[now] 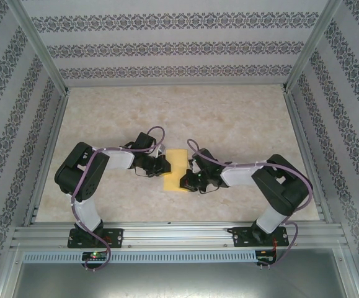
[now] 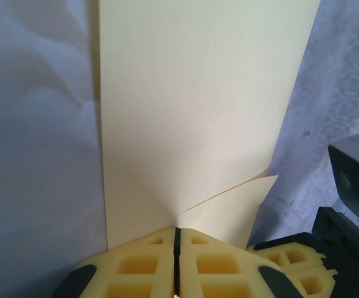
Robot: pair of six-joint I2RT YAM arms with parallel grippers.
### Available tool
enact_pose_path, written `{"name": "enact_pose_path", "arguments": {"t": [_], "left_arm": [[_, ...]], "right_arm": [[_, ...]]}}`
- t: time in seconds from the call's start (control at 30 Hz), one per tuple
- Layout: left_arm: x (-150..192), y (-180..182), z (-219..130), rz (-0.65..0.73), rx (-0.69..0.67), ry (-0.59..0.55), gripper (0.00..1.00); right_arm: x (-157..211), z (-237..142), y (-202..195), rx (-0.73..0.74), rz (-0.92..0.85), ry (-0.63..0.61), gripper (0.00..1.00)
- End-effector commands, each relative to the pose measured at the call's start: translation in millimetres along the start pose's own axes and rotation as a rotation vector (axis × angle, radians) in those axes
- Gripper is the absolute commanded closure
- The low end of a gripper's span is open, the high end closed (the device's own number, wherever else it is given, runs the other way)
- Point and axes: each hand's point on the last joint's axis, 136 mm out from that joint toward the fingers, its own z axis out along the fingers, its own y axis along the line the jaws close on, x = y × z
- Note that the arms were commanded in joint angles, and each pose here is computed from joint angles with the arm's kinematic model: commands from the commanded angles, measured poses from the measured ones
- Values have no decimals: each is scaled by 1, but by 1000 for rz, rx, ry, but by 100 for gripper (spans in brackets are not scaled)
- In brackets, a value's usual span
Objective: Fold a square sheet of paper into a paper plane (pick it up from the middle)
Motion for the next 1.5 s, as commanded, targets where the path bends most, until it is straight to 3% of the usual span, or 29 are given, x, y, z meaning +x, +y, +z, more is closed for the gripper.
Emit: {"name": "enact_pose_path", "arguments": {"t": [0.0, 0.13, 0.17, 0.3, 0.4, 0.8, 0.93, 1.47], "left_arm": [[10, 32, 5, -48, -105, 34, 90], [10, 24, 5, -35, -64, 35, 88], [9, 20, 5, -33, -46, 33, 87], [5, 6, 2, -14, -11, 23, 86], [4, 4, 1, -14, -13, 18, 87], [5, -2, 1, -11, -1, 11, 83], [7, 3, 3, -18, -16, 18, 84], [7, 8, 0, -19, -53, 9, 84]], "right_arm": [[14, -10, -24, 27, 71, -4, 93], [5, -30, -5, -64, 72, -54, 84], [-2, -37, 3, -87, 71, -84, 77], [-27, -55, -3, 22, 75, -192, 65], [-34, -50, 3, 14, 67, -168, 59], [-46, -18, 3, 9, 116, -116, 59], [-44, -10, 17, -54, 86, -91, 60], [-52, -11, 22, -37, 65, -133, 58]]}}
